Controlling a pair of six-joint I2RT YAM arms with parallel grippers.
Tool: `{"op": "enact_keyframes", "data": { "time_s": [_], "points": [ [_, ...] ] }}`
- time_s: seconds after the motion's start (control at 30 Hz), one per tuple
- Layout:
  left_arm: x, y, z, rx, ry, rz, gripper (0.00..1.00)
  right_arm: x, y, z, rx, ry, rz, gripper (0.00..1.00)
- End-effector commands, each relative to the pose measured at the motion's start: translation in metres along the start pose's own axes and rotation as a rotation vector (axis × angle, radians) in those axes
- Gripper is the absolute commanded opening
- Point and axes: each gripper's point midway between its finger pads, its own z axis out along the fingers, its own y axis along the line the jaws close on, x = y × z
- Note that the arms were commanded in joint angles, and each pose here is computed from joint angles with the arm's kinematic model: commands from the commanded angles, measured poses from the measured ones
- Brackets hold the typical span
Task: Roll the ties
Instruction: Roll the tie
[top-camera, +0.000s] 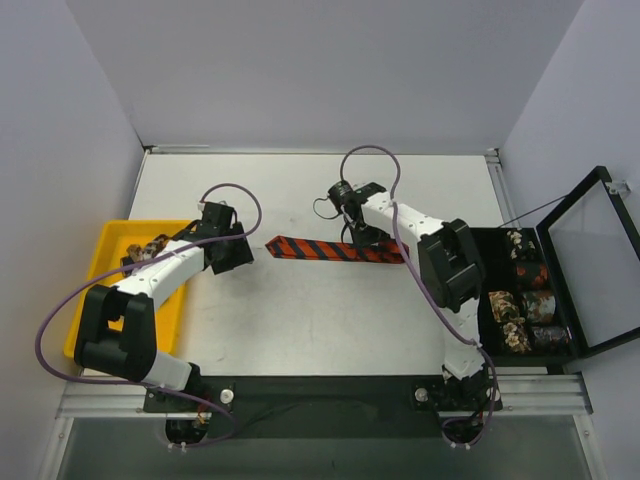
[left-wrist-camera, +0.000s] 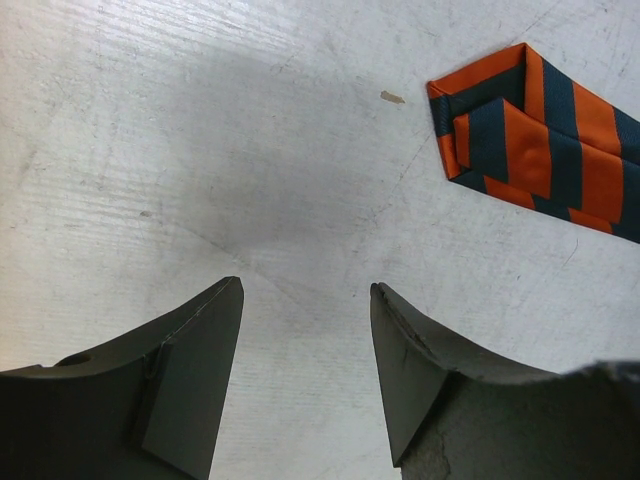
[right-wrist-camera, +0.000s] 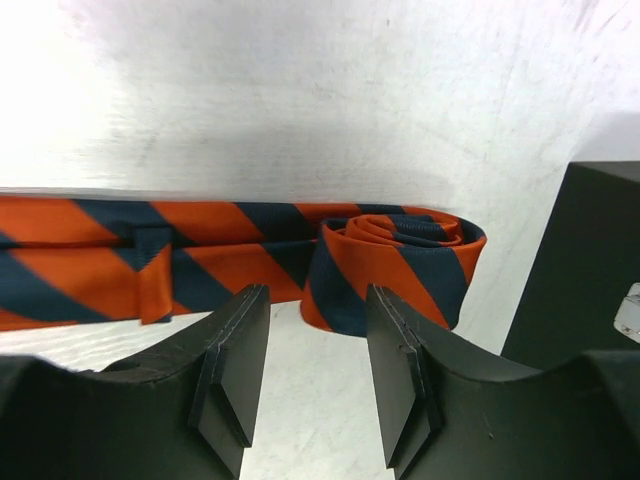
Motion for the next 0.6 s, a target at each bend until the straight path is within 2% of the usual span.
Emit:
{"op": "enact_keyframes", "data": {
  "time_s": [0.0, 0.23, 0.33, 0.37, 0.4, 0.57],
  "points": [
    [-0.012, -0.007, -0.004, 0.034, -0.048, -0.006, 0.64, -0.028, -0.012, -0.044, -0.036, -0.108, 0.049, 0.43],
    [-0.012, -0.011, -0.004, 0.045, -0.045, 0.007, 0.65, -0.029, -0.034, -0.065, -0.037, -0.157, 0.085, 0.41],
    [-0.012, -0.021, -0.008, 0.071, -0.047, 0.033, 0.65, -0.019, -0.048, -0.060, -0.037, -0.144, 0.115, 0.36],
    [-0.011, -0.027, -0.010, 0.090, -0.044, 0.041, 0.65, -0.017, -0.058, -0.055, -0.039, -0.132, 0.140, 0.34],
    [-0.009, -0.035, -0.012, 0.105, -0.041, 0.055, 0.65, -0.015, -0.059, -0.056, -0.066, -0.131, 0.158, 0.28],
    [-0.006, -0.081, -0.022, 0.173, -0.033, 0.123, 0.65, 0.002, -0.065, -0.038, -0.156, -0.118, 0.222, 0.27]
  ]
}}
